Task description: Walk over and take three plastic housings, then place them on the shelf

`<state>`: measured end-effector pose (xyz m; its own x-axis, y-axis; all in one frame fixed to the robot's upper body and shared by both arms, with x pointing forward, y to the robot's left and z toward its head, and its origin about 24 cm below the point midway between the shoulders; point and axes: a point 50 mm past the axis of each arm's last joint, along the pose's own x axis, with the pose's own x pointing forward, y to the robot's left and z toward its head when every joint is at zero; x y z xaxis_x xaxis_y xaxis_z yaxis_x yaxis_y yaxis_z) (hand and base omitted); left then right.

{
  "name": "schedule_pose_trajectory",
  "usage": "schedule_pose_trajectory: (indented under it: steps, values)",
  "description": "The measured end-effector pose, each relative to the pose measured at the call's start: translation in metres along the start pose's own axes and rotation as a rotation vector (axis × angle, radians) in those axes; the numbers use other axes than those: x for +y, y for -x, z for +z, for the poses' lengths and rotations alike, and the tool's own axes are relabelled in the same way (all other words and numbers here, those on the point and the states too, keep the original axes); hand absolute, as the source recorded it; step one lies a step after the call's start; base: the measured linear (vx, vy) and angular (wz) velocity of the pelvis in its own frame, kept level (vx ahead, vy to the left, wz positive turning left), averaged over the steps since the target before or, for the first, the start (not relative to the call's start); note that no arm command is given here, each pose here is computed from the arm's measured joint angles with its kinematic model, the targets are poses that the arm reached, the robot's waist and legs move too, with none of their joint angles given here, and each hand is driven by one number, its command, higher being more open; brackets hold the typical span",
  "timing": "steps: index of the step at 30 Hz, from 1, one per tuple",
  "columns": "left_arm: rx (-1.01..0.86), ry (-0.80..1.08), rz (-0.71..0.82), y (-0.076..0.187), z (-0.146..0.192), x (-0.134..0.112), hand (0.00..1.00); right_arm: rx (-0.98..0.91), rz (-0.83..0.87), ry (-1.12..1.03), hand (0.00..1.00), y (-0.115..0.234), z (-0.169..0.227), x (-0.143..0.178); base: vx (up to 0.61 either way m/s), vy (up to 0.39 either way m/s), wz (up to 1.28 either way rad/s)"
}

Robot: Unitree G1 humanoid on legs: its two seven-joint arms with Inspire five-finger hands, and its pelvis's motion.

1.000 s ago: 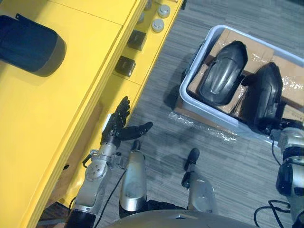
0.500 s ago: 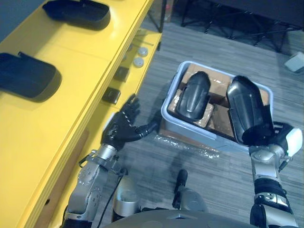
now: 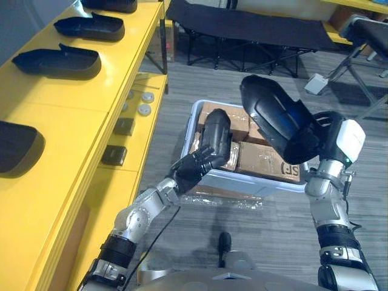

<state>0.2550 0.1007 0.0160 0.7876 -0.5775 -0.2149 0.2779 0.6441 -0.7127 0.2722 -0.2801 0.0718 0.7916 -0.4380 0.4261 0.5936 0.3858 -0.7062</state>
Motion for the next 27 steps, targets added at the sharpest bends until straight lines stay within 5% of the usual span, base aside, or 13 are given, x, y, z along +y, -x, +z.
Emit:
schedule_pose_trajectory:
  steps: [11, 22, 27]
  values:
    - [0.021, 0.224, 0.078, -0.012, -0.010, 0.003, 1.00, -0.377, 0.020, -0.108, 0.00, 0.022, 0.049, 0.008, 0.00, -0.002, 0.00]
    - [0.079, 0.250, 0.105, -0.017, -0.030, 0.001, 1.00, -0.424, 0.121, -0.197, 0.00, 0.053, 0.057, 0.026, 0.00, 0.002, 0.02]
    - [-0.063, 0.401, 0.055, -0.022, -0.020, -0.007, 1.00, -0.418, 0.208, -0.248, 0.00, 0.077, 0.063, 0.041, -0.01, 0.007, 0.01]
